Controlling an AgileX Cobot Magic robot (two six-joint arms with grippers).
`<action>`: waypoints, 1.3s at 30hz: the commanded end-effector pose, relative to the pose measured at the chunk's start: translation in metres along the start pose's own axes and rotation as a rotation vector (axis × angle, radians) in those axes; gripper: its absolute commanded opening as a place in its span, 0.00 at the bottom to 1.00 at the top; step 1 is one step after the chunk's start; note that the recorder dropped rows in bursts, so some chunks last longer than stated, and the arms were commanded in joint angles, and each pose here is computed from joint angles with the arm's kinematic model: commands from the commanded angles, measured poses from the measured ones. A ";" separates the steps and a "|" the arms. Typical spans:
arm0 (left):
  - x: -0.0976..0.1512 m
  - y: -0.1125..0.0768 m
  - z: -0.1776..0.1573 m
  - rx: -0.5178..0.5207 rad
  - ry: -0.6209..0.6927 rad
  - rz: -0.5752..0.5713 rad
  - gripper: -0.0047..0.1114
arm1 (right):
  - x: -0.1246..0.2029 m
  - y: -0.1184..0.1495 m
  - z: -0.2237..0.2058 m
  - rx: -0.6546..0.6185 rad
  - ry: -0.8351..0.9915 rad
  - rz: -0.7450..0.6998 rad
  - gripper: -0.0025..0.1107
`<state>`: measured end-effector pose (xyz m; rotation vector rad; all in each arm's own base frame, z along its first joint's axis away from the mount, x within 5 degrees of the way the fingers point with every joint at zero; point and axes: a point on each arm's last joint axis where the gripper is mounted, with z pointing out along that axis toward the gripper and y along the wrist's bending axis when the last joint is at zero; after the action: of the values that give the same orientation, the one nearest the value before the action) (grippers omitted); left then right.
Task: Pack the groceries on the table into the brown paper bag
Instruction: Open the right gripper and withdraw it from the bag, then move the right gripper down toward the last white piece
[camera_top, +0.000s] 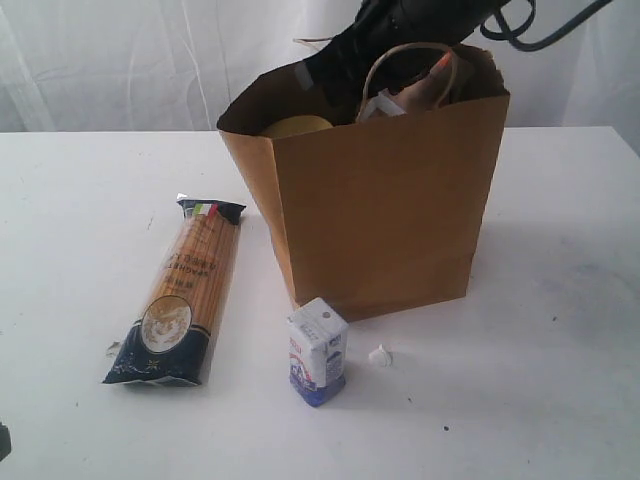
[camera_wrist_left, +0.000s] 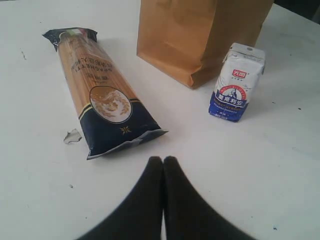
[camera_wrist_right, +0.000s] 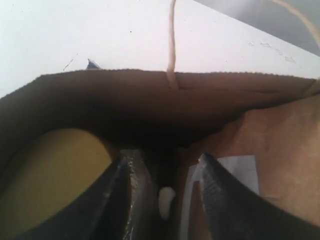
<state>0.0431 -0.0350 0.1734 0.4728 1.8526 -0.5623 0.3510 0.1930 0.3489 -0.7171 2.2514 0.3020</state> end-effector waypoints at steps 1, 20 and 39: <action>0.001 0.000 0.000 0.003 0.000 0.000 0.04 | -0.007 0.001 -0.017 0.008 -0.048 -0.017 0.42; 0.001 0.000 0.000 0.003 0.000 0.000 0.04 | 0.012 -0.033 -0.197 0.314 -0.305 0.052 0.42; 0.001 0.000 0.000 0.003 0.000 0.000 0.04 | 0.194 0.010 -0.258 0.320 0.026 0.241 0.42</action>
<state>0.0431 -0.0350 0.1734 0.4728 1.8526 -0.5623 0.0860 0.0109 0.4071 -0.2299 2.2819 -0.0089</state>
